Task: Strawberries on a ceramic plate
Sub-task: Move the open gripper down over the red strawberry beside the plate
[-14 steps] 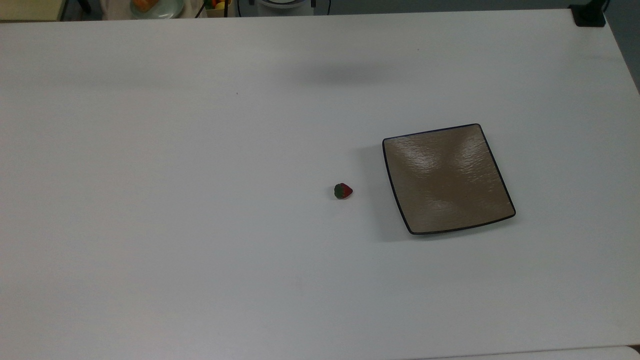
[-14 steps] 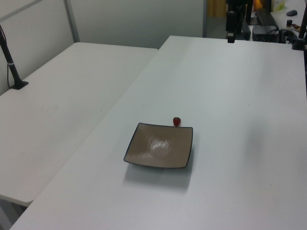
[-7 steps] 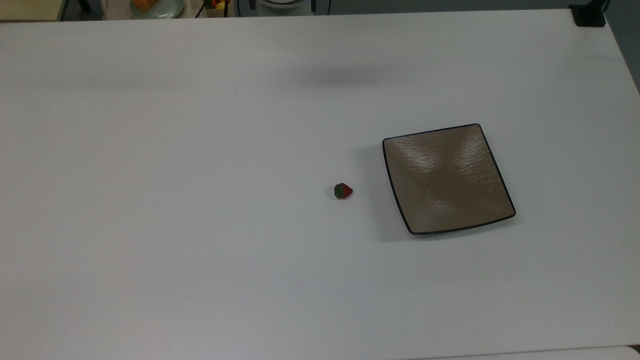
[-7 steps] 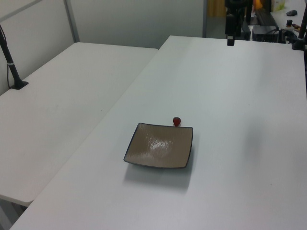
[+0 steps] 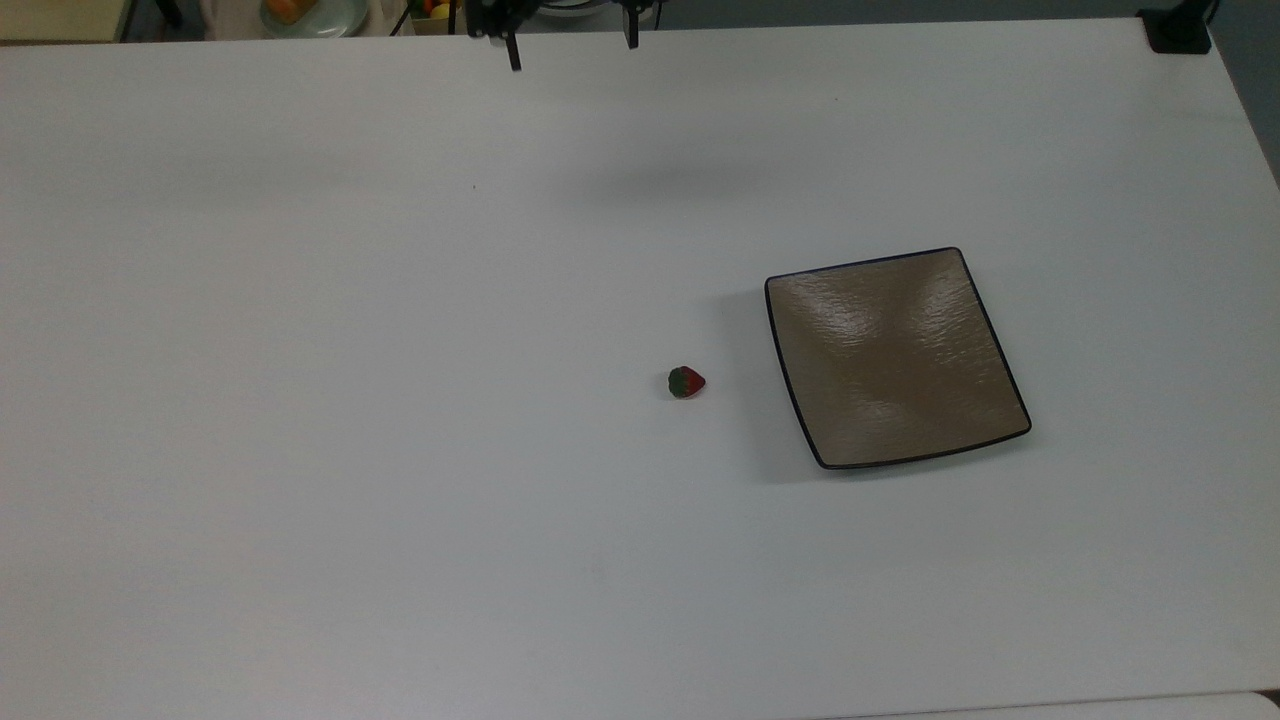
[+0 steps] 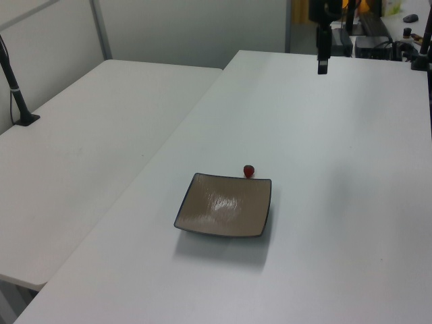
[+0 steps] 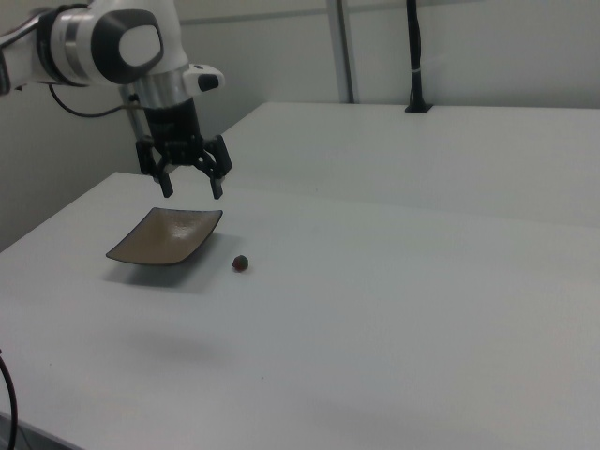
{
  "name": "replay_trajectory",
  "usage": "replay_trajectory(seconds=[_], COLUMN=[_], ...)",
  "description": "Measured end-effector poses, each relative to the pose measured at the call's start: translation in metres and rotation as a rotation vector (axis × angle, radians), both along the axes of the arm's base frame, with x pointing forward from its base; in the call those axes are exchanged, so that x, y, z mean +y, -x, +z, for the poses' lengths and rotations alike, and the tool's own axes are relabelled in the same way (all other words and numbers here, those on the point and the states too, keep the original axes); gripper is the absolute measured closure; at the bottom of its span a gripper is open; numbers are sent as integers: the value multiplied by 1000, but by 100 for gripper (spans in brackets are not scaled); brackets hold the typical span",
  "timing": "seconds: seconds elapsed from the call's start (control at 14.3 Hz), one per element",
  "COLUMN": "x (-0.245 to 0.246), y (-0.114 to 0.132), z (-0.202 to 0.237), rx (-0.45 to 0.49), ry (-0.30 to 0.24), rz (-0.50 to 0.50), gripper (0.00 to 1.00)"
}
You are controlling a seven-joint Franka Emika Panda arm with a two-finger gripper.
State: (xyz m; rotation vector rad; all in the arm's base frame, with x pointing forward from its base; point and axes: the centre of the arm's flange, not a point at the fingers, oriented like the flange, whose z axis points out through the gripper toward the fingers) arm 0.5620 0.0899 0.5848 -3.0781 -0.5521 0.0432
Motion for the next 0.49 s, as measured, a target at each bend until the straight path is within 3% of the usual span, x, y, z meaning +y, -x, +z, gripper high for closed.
replay_trajectory(seconds=[0.21,0.49], x=[3,21], y=[-19,-46], z=[-27,-63], rx=[-14,-76], ry=[-8,-14], rz=[221,284], gripper=[0,0])
